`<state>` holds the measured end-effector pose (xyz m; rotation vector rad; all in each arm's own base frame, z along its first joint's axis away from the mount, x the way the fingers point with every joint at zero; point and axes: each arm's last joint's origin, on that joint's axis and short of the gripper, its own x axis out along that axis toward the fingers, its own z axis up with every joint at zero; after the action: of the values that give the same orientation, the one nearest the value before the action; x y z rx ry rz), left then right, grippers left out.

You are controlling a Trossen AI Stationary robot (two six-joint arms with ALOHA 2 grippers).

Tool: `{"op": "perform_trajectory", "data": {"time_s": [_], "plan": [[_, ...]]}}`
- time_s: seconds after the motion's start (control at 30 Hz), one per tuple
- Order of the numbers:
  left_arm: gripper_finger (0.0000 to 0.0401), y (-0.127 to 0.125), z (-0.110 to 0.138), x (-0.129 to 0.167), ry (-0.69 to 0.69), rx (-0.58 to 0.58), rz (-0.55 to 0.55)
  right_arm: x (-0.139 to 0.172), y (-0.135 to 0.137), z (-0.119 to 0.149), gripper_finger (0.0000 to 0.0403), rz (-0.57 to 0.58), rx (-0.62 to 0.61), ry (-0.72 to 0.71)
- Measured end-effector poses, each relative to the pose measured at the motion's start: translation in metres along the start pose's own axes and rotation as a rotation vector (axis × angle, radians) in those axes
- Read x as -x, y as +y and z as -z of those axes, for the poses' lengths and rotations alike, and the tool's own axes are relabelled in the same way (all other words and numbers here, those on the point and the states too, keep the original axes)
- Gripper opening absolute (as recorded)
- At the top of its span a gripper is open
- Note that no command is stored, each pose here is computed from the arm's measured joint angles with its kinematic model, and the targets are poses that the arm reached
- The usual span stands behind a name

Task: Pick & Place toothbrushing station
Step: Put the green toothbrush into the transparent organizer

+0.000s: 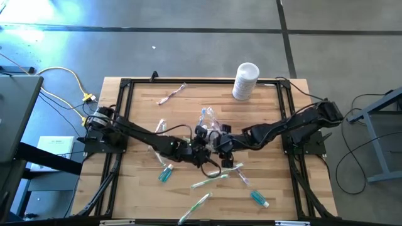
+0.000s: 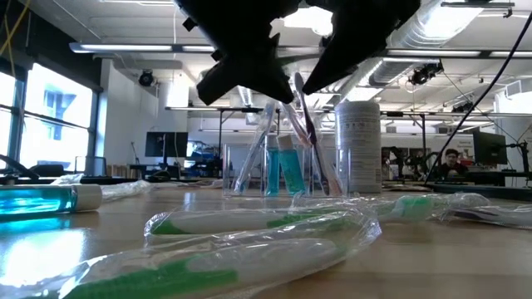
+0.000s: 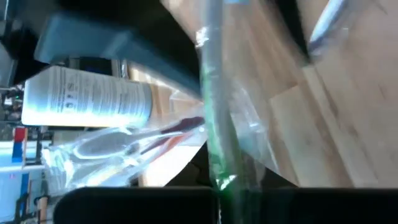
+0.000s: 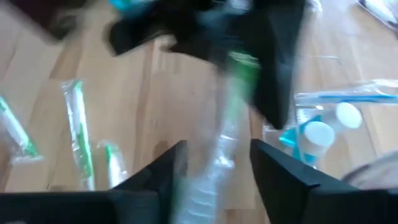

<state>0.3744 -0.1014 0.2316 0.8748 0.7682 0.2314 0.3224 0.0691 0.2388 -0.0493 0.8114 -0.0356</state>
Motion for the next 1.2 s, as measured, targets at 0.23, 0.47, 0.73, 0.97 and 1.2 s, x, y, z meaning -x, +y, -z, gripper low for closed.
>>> {"op": "perform_trajectory", "data": {"time_s": [0.23, 0.47, 0.73, 0.97, 1.2], "plan": [[0.0003, 0.001, 0.001, -0.001, 0.008, 0.011, -0.006, 0.024, -0.008, 0.000, 0.0198, 0.127, -0.103, -0.008], [0.0002, 0.000, 0.002, 0.000, 0.017, 0.006, 0.005, 0.046, -0.009, 0.007, 0.0195, 0.095, -0.169, 0.051], [0.0001, -0.003, 0.005, 0.001, 0.043, -0.021, 0.016, 0.056, -0.006, 0.028, 0.0189, 0.012, -0.232, 0.275], [0.0001, 0.014, 0.019, 0.024, 0.123, 0.051, 0.055, 0.063, -0.012, 0.044, 0.0172, 0.187, -0.326, 0.405], [0.0000, 0.049, 0.042, 0.058, 0.045, 0.195, 0.258, 0.067, -0.017, 0.049, 0.0156, 0.322, -0.335, 0.420]]}}
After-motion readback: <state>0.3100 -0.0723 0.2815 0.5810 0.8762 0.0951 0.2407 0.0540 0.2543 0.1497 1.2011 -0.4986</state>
